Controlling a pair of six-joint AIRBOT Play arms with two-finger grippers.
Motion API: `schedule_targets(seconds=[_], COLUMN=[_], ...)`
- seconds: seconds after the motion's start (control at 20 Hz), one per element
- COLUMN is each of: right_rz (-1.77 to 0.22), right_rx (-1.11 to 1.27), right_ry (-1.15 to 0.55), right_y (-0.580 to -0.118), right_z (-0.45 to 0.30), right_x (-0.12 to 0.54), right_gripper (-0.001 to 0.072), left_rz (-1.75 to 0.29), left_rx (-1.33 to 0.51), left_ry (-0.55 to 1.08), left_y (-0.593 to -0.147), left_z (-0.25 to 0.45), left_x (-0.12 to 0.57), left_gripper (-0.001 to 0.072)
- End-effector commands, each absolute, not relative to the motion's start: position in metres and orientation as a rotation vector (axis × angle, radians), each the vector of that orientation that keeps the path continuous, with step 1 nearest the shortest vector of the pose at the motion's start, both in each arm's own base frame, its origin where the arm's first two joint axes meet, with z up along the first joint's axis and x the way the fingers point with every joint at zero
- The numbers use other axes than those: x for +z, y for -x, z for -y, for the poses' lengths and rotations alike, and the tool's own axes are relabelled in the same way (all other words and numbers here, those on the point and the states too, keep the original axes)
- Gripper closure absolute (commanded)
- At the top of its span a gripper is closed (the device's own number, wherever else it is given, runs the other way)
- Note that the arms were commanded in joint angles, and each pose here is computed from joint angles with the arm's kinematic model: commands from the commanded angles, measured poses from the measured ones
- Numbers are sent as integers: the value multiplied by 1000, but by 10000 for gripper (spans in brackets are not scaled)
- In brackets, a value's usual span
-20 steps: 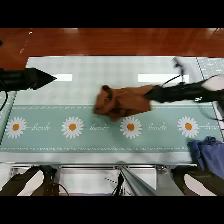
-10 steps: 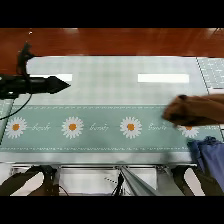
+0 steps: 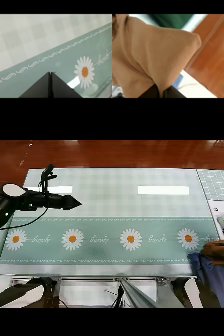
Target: Fold the shirts.
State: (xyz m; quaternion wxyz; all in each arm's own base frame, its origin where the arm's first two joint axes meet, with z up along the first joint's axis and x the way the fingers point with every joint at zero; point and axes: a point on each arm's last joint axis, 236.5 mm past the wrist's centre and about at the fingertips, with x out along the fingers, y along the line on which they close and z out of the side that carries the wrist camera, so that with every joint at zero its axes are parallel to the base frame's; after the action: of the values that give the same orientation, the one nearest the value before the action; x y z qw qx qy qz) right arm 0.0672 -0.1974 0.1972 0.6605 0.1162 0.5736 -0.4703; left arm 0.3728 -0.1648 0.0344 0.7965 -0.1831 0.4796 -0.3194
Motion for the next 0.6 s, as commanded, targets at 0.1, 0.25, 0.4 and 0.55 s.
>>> schedule_targets(seconds=[0.1,0.25,0.4,0.55], right_rz=[-1315,-1311,-1311,-1330], right_rx=[-1288,-1328,-1346,-1390], right_ry=[-358,-410,-419,-392], right_y=[-12,-1,3,13], right_z=[207,207,207,210], right_x=[205,203,204,209], right_gripper=[682,682,517,358], left_rz=[-958,-931,-903,-895], left_rx=[-597,-546,-505,-488], left_ry=[388,401,407,412], left_y=[-397,-407,-416,-418], left_z=[139,122,110,104], left_x=[33,34,35,35], left_gripper=[674,674,674,675])
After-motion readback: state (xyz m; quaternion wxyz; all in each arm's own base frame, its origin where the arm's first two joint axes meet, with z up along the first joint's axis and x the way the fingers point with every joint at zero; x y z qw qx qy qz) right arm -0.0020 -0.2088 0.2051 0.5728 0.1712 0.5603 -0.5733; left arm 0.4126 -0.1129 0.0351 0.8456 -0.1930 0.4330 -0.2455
